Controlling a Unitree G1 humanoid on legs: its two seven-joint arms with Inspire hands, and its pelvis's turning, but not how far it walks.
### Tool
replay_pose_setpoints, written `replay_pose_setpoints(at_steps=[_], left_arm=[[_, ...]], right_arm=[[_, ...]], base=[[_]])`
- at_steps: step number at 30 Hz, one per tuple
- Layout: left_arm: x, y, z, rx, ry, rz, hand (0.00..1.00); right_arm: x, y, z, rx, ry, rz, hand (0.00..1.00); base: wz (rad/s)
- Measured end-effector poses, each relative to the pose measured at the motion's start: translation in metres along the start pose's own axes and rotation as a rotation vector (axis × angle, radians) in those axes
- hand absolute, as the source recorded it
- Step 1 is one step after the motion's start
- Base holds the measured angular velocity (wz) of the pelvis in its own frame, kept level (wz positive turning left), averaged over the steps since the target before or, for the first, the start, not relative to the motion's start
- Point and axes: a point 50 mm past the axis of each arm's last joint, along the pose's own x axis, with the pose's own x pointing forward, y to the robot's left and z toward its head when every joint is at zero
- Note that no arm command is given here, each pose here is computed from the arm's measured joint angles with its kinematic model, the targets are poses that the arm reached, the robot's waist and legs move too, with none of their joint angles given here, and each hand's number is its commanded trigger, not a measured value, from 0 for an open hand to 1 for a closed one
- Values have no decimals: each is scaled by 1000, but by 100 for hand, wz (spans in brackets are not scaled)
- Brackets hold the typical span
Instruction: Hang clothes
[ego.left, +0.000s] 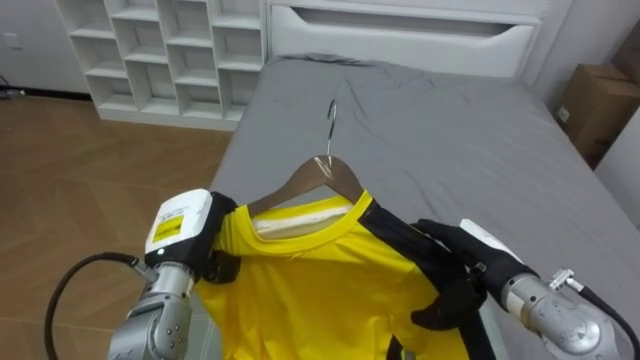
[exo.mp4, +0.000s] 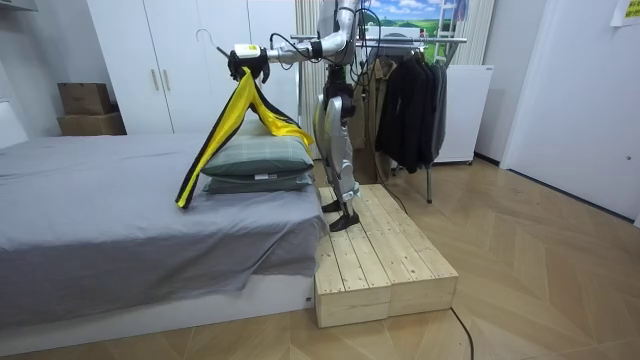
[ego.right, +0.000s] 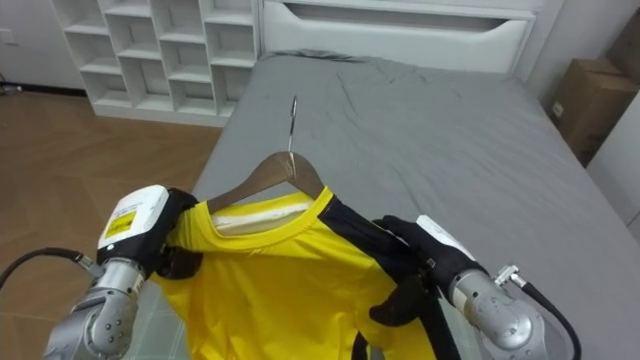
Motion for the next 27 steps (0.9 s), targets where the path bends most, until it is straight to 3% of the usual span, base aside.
replay_pose_setpoints(at_steps=[21, 27], left_arm=[[-10, -30, 28, -48, -61, -83, 100], [-13, -31, 31, -56, -62, -82, 100]], right_arm=[[8, 14, 14, 61, -42, -195, 0], [11, 20, 12, 61, -27, -252, 0]], base=[[1], [0]])
